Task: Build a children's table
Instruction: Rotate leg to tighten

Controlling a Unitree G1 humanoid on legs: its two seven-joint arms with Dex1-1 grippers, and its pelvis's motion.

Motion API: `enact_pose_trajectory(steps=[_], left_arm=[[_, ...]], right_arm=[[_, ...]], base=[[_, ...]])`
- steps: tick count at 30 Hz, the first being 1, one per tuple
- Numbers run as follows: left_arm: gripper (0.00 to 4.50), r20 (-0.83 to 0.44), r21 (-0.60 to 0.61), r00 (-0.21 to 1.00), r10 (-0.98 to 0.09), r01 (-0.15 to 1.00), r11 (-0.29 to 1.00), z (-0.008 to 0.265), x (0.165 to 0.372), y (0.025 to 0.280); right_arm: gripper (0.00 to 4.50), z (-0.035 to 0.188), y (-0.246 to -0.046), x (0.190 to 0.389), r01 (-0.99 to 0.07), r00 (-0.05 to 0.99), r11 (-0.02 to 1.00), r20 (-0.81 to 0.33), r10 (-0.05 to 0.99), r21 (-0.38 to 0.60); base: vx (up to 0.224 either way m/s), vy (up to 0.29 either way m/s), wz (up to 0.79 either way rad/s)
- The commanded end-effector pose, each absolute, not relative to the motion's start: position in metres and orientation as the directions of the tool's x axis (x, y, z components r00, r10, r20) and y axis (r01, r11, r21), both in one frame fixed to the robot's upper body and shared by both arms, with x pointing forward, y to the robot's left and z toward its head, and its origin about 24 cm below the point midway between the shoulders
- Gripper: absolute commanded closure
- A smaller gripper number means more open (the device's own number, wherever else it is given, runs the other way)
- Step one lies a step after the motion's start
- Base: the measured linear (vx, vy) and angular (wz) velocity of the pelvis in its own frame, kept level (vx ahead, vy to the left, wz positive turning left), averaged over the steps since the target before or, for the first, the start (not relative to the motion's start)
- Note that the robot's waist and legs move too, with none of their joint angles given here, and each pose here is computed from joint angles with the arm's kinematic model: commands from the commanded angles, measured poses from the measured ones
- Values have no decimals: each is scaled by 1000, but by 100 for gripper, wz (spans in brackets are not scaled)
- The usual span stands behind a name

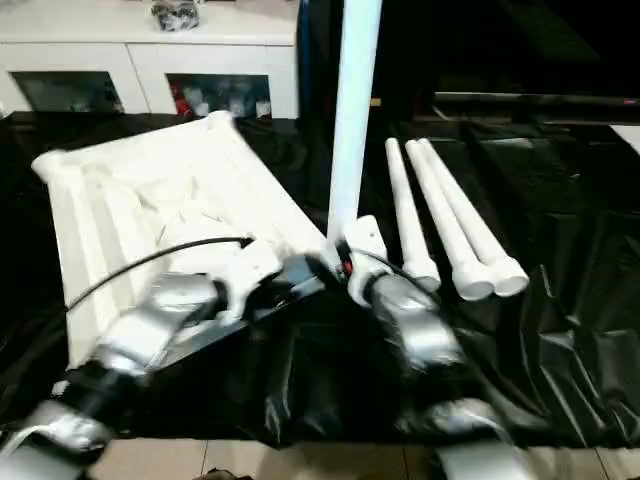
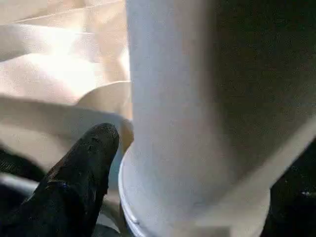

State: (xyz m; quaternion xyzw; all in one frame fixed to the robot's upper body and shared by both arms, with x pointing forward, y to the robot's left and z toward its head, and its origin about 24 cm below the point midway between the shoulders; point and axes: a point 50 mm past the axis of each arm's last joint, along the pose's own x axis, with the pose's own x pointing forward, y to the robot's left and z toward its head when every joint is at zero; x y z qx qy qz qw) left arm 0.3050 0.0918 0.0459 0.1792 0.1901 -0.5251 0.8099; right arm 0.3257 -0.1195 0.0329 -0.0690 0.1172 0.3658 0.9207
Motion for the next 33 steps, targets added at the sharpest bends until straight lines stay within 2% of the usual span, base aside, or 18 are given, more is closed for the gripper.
enact_pose_trajectory(steps=[1,8,10,11,14,22,24,25,26,27,28,29,30,32,33], left_arm=[[450,-457,62,238,-857,970,237,49,294,74],[450,-473,6,88,-877,995,96,51,285,86],[450,-474,-7,63,-878,997,75,51,283,88],[450,-481,-13,40,-876,999,53,51,281,90],[450,-494,-20,18,-869,999,32,49,280,94],[450,-495,-22,29,-868,999,46,48,280,96],[450,-494,-16,50,-868,998,67,47,280,95],[450,-484,-2,114,-868,991,131,47,285,92],[450,-483,-1,118,-868,991,135,47,285,92],[450,-478,5,147,-866,986,164,47,288,89],[450,-473,14,209,-856,973,230,46,293,85],[450,-471,28,249,-846,963,268,46,296,82],[450,-471,30,255,-844,961,274,46,297,81],[450,-460,52,380,-803,914,403,47,306,68],[450,-459,51,383,-802,912,406,47,307,68]], right_arm=[[71,33,-107,317,-796,588,603,-296,753,-48],[71,41,-118,299,-914,383,406,-319,867,7],[85,42,-119,296,-926,353,377,-324,878,13],[107,43,-120,294,-938,320,347,-335,886,20],[129,44,-121,291,-950,283,311,-360,889,19],[175,40,-116,286,-955,257,293,-365,895,46],[176,38,-114,286,-949,273,310,-356,894,51],[177,35,-109,290,-921,354,388,-335,873,39],[177,34,-109,290,-919,359,393,-333,872,39],[178,32,-107,292,-898,407,439,-331,852,27],[178,26,-104,300,-832,520,554,-338,785,6],[178,23,-102,305,-782,585,623,-342,735,1],[178,22,-102,306,-775,593,632,-342,729,2],[178,15,-95,317,-607,738,793,-339,584,46],[178,15,-95,317,-603,740,796,-339,581,47]], base=[[0,0,0],[0,0,0],[0,0,0],[0,0,0],[0,0,0],[0,0,0],[0,0,0],[0,0,0],[0,0,0],[0,0,0],[0,0,0],[0,0,0],[0,0,0],[0,0,0],[0,0,0]])
